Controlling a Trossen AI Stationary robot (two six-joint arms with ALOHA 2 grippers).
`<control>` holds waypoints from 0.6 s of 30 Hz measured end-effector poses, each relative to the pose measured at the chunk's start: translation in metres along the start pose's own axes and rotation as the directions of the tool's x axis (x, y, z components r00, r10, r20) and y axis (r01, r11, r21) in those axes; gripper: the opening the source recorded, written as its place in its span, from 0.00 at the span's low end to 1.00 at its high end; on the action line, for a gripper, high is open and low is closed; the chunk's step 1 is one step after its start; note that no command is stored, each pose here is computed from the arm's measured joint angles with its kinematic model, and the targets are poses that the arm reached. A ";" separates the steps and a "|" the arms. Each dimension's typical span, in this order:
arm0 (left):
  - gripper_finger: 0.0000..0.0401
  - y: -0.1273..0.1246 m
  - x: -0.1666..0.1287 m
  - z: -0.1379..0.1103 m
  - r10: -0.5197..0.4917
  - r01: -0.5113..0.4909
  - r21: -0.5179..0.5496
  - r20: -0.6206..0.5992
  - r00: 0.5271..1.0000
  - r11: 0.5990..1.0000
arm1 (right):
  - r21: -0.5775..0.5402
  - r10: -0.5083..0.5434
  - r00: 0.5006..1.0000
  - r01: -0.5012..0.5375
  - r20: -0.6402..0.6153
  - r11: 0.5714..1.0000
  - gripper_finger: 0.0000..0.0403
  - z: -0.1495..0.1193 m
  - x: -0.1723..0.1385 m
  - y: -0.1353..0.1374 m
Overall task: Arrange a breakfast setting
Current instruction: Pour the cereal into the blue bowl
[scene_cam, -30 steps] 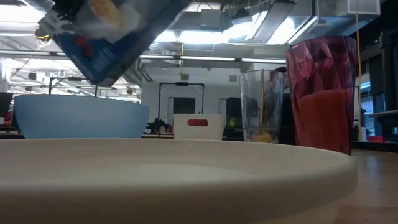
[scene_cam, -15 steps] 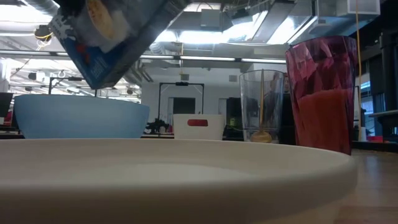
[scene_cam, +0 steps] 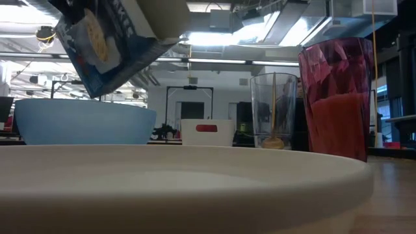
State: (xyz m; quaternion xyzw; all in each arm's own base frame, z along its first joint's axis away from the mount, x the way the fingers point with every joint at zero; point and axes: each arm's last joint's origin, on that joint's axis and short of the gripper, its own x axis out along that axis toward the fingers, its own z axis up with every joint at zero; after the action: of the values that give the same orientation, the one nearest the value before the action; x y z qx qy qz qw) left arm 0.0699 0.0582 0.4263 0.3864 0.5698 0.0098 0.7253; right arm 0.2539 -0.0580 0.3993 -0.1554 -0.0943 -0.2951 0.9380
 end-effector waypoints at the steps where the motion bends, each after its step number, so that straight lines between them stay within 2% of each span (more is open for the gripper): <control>1: 0.23 0.000 0.000 0.000 0.000 0.000 0.013 0.000 1.000 1.000 | 0.008 0.003 1.000 -0.003 -0.009 1.000 0.04 -0.003 0.002 0.002; 7: 0.23 -0.007 0.000 0.003 0.000 -0.002 0.063 0.036 0.999 0.998 | 0.039 0.019 0.999 -0.017 -0.049 0.999 0.04 -0.016 0.011 0.010; 10: 0.23 -0.016 0.001 0.002 -0.033 0.028 0.055 0.092 0.995 0.998 | 0.039 0.025 0.997 -0.023 -0.066 0.999 0.04 -0.021 0.014 0.014; 14: 0.23 -0.028 0.007 0.003 -0.066 0.053 0.102 0.128 0.990 0.993 | 0.032 0.031 0.996 -0.029 -0.083 0.999 0.04 -0.027 0.018 0.017; 18: 0.23 -0.039 0.009 0.000 -0.047 0.035 0.145 0.079 0.996 0.989 | 0.025 0.037 0.994 -0.035 -0.101 0.999 0.04 -0.032 0.021 0.021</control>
State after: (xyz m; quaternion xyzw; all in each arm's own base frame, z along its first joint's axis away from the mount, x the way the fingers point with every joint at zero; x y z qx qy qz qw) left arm 0.0564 0.0349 0.3961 0.4258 0.5464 -0.0619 0.7185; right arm 0.2857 -0.0638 0.3698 -0.1308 -0.0474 -0.2844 0.9485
